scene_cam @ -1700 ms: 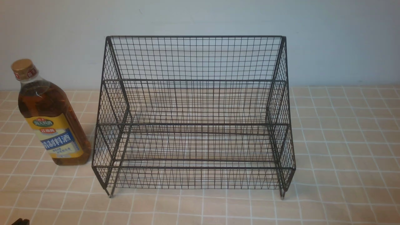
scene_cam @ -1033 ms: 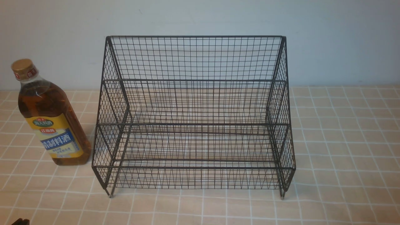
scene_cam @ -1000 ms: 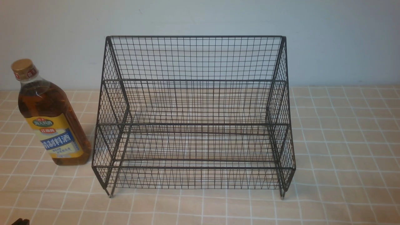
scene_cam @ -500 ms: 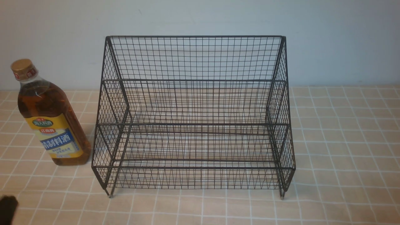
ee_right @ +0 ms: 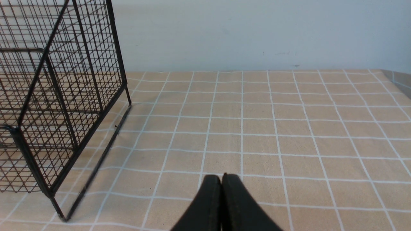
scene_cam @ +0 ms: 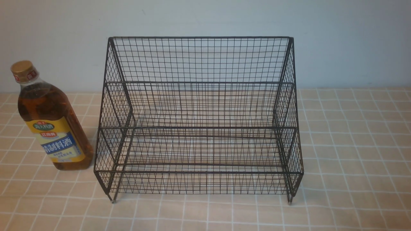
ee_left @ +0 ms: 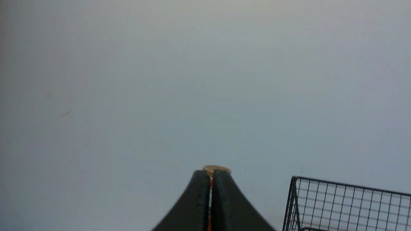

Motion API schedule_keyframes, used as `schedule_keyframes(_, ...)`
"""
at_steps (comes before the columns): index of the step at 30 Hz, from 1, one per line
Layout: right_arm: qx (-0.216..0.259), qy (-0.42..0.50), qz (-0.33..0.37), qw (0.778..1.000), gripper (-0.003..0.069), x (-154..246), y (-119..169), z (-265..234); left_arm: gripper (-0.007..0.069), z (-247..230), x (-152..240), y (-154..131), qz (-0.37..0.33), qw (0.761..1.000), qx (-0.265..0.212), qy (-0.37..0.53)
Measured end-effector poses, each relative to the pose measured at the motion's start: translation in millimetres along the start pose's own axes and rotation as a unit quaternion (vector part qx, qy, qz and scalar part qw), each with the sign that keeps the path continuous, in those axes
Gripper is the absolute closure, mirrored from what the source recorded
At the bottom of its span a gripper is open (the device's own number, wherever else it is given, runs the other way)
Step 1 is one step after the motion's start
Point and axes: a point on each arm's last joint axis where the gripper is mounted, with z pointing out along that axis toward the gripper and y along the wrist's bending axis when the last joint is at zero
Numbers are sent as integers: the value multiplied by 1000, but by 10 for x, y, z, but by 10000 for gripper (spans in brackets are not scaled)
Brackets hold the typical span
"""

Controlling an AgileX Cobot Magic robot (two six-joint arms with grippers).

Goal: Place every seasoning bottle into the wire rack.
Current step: Use the left arm to grab the condiment bottle closest to it

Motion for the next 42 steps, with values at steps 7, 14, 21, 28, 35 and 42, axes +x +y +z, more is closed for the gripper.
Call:
schedule_keyframes(7, 0, 0, 0, 1000, 673, 0, 0, 0, 463, 679, -65, -107, 24, 997, -17, 72)
schedule_keyframes(14, 0, 0, 0, 1000, 673, 0, 0, 0, 201, 1216, 61, -174, 36, 991, -29, 128)
schedule_keyframes(21, 0, 0, 0, 1000, 673, 0, 0, 0, 92, 1704, 304, -194, 17, 982, -75, 172)
schedule_keyframes(28, 0, 0, 0, 1000, 673, 0, 0, 0, 92, 1985, 504, -210, 19, 978, -67, 195)
schedule_keyframes(35, 0, 0, 0, 1000, 673, 0, 0, 0, 92, 2139, 739, -172, 65, 974, -80, 202)
schedule_keyframes(42, 0, 0, 0, 1000, 673, 0, 0, 0, 284, 2162, 780, -159, 78, 974, -85, 197)
